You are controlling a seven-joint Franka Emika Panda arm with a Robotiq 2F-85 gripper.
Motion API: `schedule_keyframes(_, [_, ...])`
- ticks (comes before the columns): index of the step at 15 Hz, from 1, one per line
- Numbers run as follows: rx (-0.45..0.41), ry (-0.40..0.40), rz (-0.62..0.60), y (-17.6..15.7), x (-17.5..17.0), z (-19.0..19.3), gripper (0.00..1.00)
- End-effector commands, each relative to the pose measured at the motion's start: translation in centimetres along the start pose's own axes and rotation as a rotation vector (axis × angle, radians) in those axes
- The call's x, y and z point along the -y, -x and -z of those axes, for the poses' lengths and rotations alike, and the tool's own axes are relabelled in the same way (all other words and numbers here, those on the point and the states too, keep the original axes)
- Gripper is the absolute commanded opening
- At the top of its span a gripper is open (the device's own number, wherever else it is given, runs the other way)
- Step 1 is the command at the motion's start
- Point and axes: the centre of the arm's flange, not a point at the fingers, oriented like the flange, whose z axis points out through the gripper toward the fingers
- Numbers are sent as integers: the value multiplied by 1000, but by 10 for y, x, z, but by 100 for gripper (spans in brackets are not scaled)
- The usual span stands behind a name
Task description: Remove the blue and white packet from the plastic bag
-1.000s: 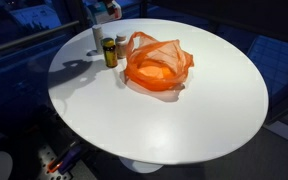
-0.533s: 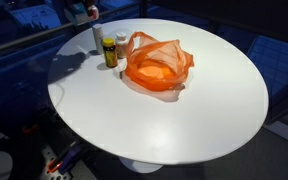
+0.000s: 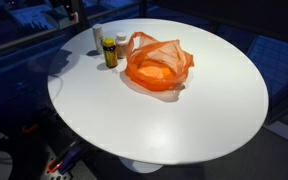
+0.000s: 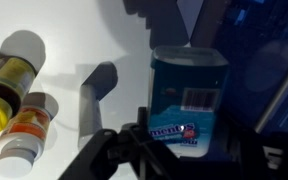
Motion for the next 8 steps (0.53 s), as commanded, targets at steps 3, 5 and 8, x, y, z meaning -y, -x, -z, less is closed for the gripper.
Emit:
schedule_keyframes(3, [10, -47, 68, 14, -9, -25, 40])
schedule_keyframes(5, [17, -48, 79, 19, -13, -37, 40])
schedule_keyframes(8, [30, -43, 81, 23, -21, -54, 40])
